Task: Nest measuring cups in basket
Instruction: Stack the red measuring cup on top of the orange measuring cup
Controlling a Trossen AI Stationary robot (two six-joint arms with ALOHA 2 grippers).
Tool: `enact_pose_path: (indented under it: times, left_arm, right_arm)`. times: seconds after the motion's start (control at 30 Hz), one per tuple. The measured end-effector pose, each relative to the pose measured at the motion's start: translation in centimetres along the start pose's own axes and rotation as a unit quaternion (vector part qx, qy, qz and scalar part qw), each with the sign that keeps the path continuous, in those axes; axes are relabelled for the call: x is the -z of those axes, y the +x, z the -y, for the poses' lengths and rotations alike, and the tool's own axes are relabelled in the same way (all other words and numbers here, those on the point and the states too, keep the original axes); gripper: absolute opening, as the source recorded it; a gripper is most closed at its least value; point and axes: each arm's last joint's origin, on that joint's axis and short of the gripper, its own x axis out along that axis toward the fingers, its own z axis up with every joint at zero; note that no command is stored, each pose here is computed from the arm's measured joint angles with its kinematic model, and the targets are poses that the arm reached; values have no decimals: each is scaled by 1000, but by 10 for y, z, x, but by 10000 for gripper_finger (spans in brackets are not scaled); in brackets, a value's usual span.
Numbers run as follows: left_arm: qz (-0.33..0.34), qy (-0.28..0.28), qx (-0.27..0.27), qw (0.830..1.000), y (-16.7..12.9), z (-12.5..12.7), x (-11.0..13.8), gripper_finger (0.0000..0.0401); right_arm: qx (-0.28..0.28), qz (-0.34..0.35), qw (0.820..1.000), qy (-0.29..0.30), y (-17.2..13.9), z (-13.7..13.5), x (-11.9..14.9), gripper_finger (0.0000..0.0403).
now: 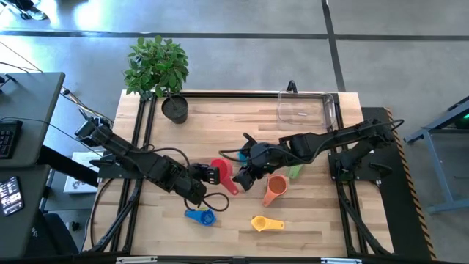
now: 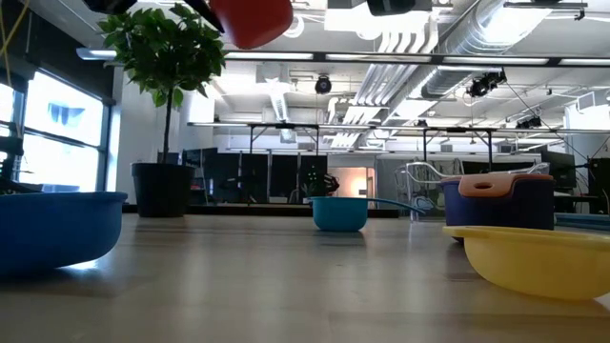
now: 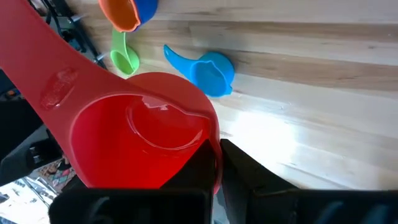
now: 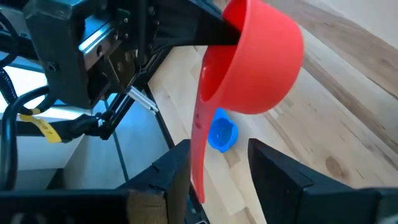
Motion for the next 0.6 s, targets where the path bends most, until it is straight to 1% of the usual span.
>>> enact_pose_path:
  times: [0.27, 0.4, 0.5, 0.6]
  left_arm:
    - [-8, -19, -25, 999, 9, -10, 10, 7]
    - [-11, -16, -34, 999, 12, -13, 14, 7]
    - [-12, 2, -32, 999, 12, -13, 14, 7]
    - [-12, 12, -32, 999, 12, -13, 14, 7]
  right_arm:
    - [-1, -2, 1000, 10, -1, 6, -9, 145]
    - [-2, -5, 1000, 15, -1, 9, -13, 141]
    - [-2, -5, 1000, 17, -1, 10, -15, 116]
    - [-7, -12, 1000, 19, -1, 11, -16, 73]
